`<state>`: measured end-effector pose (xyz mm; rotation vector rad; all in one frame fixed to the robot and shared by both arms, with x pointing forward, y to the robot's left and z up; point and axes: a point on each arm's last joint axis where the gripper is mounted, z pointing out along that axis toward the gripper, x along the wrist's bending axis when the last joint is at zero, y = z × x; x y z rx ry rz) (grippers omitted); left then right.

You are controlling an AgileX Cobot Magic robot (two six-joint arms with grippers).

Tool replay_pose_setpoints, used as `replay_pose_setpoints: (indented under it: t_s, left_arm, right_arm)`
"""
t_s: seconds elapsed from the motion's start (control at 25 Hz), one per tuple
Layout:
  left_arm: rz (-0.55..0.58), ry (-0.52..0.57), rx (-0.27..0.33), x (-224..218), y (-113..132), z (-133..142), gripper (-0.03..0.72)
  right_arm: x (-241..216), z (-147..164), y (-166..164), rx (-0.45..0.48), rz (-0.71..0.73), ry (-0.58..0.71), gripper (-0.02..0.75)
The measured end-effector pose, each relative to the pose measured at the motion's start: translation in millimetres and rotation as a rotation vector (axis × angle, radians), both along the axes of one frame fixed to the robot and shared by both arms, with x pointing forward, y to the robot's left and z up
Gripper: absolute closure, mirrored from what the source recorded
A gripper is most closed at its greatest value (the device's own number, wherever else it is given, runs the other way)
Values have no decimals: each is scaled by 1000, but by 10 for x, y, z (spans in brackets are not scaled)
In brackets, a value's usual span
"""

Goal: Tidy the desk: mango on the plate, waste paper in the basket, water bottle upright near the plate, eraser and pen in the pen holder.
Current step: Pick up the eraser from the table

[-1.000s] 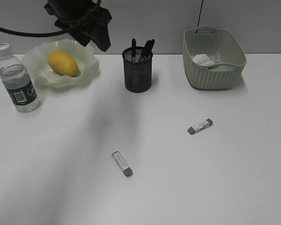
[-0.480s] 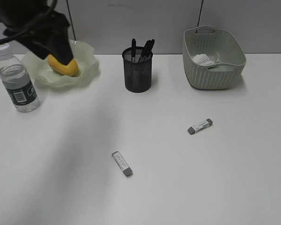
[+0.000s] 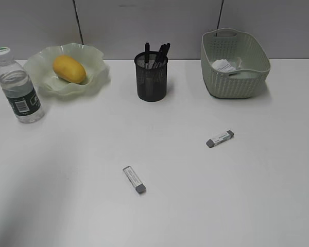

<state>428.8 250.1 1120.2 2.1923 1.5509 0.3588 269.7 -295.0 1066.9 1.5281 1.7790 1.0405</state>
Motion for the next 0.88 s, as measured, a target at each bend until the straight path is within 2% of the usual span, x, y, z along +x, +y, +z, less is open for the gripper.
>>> replay_pose_setpoints:
  t_s: [0.44,0.72,0.88]
  left_arm:
    - [39,-281,-83,-1132,265,-300,211]
    - [43,-460,-136,-1581,353,-345,211]
    - [43,-515,-149,-1697,376,-359,211]
  right_arm:
    - [1,1,0,0,0,-1,281]
    - [1,2,1,1,0,-3,281]
    - [37,1,12,-5,0,17,281]
